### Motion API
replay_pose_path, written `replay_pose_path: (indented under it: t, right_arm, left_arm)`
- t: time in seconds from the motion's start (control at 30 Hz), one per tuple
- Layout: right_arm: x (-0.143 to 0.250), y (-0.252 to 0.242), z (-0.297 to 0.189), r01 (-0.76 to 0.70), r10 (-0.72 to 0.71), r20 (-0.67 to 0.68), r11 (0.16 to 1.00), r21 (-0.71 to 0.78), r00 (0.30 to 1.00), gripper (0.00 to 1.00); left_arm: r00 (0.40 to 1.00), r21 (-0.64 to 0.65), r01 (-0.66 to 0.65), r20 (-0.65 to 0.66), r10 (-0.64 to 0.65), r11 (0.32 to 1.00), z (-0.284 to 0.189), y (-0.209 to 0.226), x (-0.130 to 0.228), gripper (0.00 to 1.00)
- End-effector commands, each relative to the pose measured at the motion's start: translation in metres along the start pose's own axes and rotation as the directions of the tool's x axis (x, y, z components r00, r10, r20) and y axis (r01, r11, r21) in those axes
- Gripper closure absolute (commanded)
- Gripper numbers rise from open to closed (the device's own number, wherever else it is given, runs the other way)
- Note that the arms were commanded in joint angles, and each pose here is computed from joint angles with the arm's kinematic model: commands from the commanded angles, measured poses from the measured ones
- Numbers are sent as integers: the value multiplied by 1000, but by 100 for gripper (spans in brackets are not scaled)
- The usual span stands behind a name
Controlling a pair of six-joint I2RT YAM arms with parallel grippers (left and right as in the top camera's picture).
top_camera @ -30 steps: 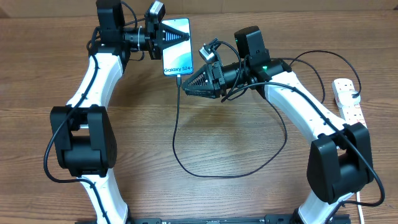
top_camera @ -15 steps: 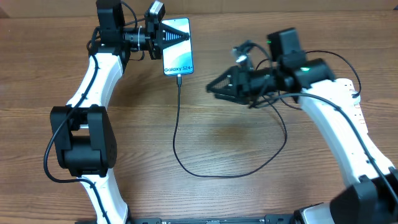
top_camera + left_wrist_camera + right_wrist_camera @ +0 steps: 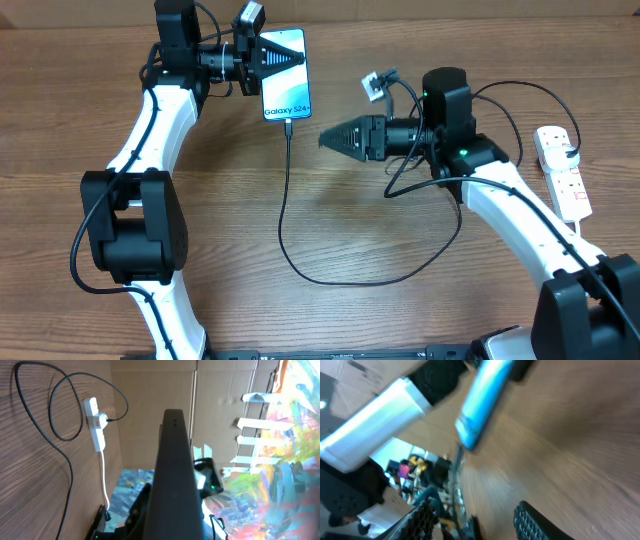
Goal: Plug charger to phone and switch on socket
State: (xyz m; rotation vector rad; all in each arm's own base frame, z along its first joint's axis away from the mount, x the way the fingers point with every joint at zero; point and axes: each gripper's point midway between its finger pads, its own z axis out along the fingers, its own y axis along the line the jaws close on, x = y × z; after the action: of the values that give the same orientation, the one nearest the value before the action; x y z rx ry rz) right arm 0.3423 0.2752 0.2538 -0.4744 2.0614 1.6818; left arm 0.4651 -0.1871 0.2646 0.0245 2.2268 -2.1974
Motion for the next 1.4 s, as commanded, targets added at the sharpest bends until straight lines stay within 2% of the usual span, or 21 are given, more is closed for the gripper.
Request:
replay_pose_path:
  t: [0.0, 0.2, 0.5, 0.77, 1.1, 1.37]
  right_arm:
    - [-4, 20, 9, -88, 89, 3, 995, -56, 996, 52]
    - [-3, 19, 24, -104, 104, 27, 994, -24, 994, 57]
    - [-1, 10, 37, -111, 110, 49, 994, 14, 993, 57]
    - [-5, 10, 38, -94, 93, 66, 996, 11, 993, 70]
    - [-8, 9, 38, -101, 99, 82, 995, 18, 992, 66]
    - [6, 14, 51, -132, 132, 38, 991, 12, 991, 60]
  left_arm:
    - [1000, 8, -14, -21, 14, 1000, 3, -12, 6, 96]
    - [999, 8, -14, -32, 14, 1000, 7, -12, 8, 96]
    - [999, 14, -15, -48, 15, 1000, 9, -13, 11, 96]
    - [998, 16, -19, -53, 20, 1000, 9, -14, 12, 96]
    - [998, 19, -28, -61, 29, 999, 10, -15, 13, 96]
    - [995, 22, -68, -65, 69, 997, 12, -18, 13, 96]
